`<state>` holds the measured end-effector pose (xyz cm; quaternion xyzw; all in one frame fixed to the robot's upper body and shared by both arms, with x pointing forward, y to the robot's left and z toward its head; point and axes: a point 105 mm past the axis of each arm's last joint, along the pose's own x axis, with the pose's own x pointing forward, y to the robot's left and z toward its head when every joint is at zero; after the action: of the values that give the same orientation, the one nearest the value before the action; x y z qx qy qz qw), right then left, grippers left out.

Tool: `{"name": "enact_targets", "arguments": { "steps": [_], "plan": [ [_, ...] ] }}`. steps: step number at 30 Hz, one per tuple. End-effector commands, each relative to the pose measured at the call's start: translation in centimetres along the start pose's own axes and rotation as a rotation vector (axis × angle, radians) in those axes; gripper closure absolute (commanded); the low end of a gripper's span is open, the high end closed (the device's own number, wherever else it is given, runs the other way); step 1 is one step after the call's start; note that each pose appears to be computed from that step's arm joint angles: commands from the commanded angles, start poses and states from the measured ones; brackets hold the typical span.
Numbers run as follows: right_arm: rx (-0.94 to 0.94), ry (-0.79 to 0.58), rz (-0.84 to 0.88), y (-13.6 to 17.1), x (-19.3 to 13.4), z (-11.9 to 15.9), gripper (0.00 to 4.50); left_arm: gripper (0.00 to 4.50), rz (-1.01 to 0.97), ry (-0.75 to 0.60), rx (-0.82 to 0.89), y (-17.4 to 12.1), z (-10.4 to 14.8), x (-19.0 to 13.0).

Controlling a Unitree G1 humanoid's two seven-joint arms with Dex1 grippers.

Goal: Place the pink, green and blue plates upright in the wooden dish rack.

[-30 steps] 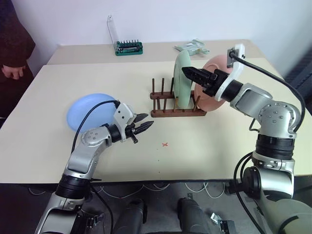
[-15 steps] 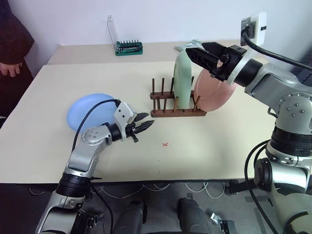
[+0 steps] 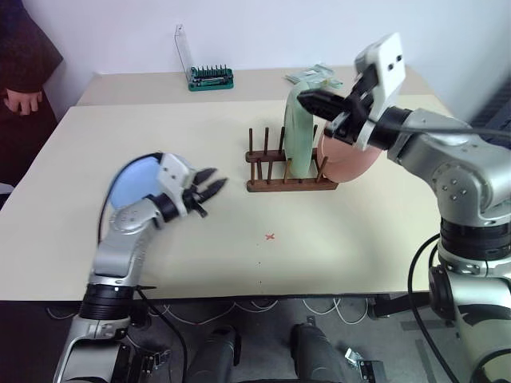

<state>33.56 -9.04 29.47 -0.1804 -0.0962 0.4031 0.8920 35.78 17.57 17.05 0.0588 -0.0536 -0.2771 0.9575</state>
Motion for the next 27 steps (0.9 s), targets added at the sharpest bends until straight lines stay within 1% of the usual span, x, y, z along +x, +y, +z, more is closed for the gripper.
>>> {"name": "enact_targets", "arguments": {
  "steps": [1,2,3,4,5,7,9,10,12,14,16,19,25,27],
  "plan": [
    [-0.191,-0.059,0.054,1.2,0.4,1.5,4.25,1.94,0.457,0.000,-0.010,8.8,1.1,-3.6],
    [-0.222,-0.075,0.075,1.5,0.5,1.8,3.94,1.45,0.631,0.037,-0.028,11.7,1.0,-5.5],
    [-0.240,-0.088,0.090,1.7,0.7,2.0,3.59,0.95,0.734,0.062,-0.045,13.2,0.8,-6.8],
    [-0.267,-0.098,0.091,1.8,0.8,2.2,3.13,0.43,0.813,0.089,-0.063,14.3,0.6,-7.8],
    [-0.299,-0.103,0.096,1.9,0.9,2.2,2.66,0.00,0.880,0.135,-0.090,15.2,0.0,-8.8],
    [-0.335,-0.113,0.113,2.2,1.1,2.2,1.73,0.00,0.954,0.199,-0.127,16.1,-1.0,-10.3],
    [-0.346,-0.122,0.137,2.7,1.2,2.1,0.62,0.00,0.983,0.254,-0.157,16.4,-1.8,-11.1],
    [-0.357,-0.121,0.155,3.0,1.1,2.0,0.17,0.00,0.982,0.286,-0.192,16.3,-2.6,-11.3],
    [-0.371,-0.119,0.174,3.4,1.1,1.8,0.17,0.00,0.977,0.319,-0.233,16.1,-3.4,-11.5],
    [-0.376,-0.118,0.180,3.5,1.1,1.6,0.17,0.00,0.920,0.332,-0.275,15.3,-3.8,-10.9],
    [-0.374,-0.113,0.184,3.7,1.1,1.3,0.17,0.00,0.873,0.344,-0.277,14.6,-4.1,-10.3],
    [-0.372,-0.103,0.186,3.9,0.9,0.9,0.17,0.00,0.867,0.317,-0.298,14.4,-3.9,-9.9],
    [-0.377,-0.090,0.174,3.9,0.8,0.6,0.17,0.00,0.824,0.377,-0.316,13.7,-5.0,-9.0],
    [-0.380,-0.087,0.172,3.9,0.7,0.5,0.12,0.57,0.801,0.400,-0.330,13.2,-5.3,-8.6]
  ]
}}
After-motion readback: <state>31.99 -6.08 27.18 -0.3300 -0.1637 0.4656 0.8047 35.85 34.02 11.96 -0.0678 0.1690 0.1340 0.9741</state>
